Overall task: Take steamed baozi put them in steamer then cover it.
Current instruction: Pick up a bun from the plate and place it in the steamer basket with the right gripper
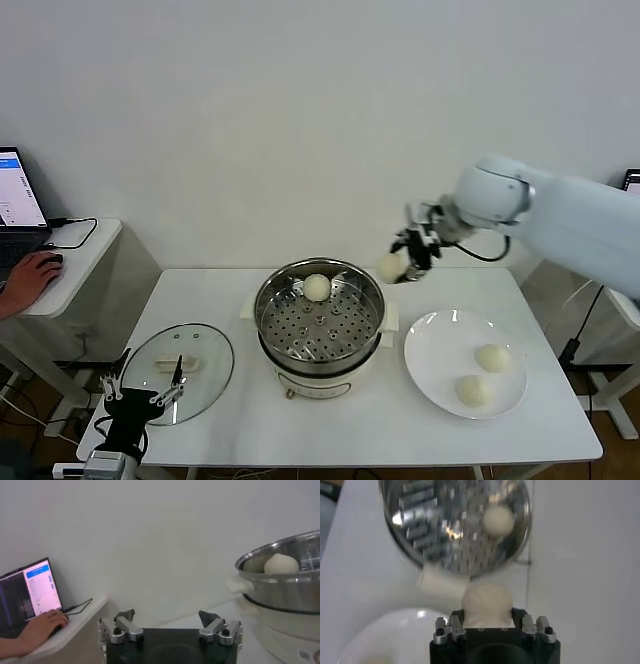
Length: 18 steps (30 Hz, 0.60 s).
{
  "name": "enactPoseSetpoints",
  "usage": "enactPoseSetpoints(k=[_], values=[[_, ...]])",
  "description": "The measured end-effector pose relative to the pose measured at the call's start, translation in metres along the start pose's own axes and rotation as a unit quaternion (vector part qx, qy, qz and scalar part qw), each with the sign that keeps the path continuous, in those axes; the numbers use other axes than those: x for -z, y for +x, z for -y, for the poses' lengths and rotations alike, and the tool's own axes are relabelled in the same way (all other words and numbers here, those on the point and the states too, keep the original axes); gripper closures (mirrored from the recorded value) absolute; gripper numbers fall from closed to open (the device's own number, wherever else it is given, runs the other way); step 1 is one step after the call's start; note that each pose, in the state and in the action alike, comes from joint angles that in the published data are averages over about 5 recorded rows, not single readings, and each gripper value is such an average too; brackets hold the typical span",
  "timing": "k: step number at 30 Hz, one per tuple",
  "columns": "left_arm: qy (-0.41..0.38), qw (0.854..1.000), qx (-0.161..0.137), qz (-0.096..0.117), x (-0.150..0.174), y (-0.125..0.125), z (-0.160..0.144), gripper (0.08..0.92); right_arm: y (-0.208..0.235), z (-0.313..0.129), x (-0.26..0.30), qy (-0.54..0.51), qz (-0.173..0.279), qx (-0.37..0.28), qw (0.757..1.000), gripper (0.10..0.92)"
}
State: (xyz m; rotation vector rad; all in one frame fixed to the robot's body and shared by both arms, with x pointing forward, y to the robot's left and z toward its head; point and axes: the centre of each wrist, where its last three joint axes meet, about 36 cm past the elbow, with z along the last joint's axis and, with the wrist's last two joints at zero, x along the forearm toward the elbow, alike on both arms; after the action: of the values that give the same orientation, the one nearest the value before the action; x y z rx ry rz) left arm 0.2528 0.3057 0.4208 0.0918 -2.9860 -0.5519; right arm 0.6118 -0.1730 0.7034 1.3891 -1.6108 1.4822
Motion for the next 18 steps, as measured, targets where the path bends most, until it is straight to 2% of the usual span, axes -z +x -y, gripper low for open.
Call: enactPoseSetpoints(k=[8, 18], values=[[0.004, 1.0, 0.009, 0.003, 0.002, 0.0, -0.001, 0.177, -0.056, 0.011, 0.067, 0.0, -0.004, 0.031, 1.0, 0.428], [0.009, 1.0, 0.018, 0.005, 0.002, -0.001, -0.002, 0.177, -0.122, 0.01, 0.117, -0.012, -0.013, 0.056, 0.998, 0.428]])
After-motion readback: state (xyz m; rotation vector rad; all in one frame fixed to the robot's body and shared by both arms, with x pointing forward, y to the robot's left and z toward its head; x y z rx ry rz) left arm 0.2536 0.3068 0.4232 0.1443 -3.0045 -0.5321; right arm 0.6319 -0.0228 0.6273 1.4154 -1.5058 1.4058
